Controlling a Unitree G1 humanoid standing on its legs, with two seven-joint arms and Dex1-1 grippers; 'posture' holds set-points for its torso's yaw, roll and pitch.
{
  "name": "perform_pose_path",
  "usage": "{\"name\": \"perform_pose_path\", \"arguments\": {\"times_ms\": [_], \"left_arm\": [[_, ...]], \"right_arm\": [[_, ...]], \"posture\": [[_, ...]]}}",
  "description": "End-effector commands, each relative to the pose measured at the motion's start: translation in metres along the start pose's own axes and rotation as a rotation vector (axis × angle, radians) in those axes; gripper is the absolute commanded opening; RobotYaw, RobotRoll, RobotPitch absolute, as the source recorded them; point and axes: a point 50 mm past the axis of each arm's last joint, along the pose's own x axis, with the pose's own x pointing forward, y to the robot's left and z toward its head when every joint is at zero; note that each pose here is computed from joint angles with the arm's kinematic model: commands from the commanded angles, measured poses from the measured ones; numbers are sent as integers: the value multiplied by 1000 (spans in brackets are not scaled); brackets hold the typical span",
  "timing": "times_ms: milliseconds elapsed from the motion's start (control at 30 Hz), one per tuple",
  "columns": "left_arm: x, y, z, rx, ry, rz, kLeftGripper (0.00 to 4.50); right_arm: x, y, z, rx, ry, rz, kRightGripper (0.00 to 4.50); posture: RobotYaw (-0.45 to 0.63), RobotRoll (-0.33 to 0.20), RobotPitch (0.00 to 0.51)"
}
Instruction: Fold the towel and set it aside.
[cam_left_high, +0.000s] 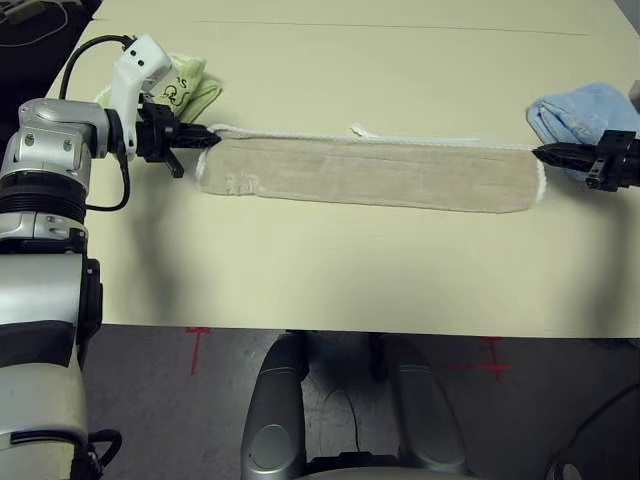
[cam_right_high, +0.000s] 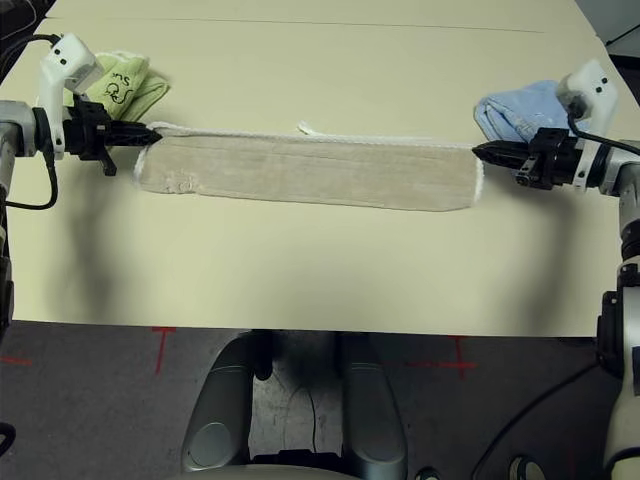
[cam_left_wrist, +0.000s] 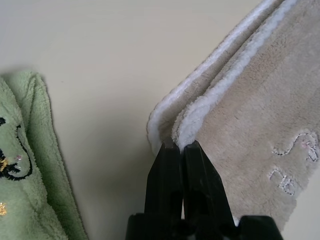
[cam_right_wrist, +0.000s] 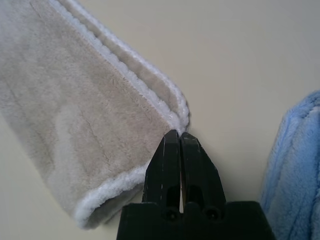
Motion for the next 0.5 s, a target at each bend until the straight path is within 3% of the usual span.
{"name": "perform_pose_path", "arguments": {"times_ms": [33,500], "left_arm": [[-8,6,-9,-13,45,74,13],[0,8,-19,44,98,148,13]], "right_arm": [[-6,-7,-9,20,34,-103,0],[16,-4,-1,-32,38,-123,0]], "posture": [[18,0,325],[17,0,329]]}}
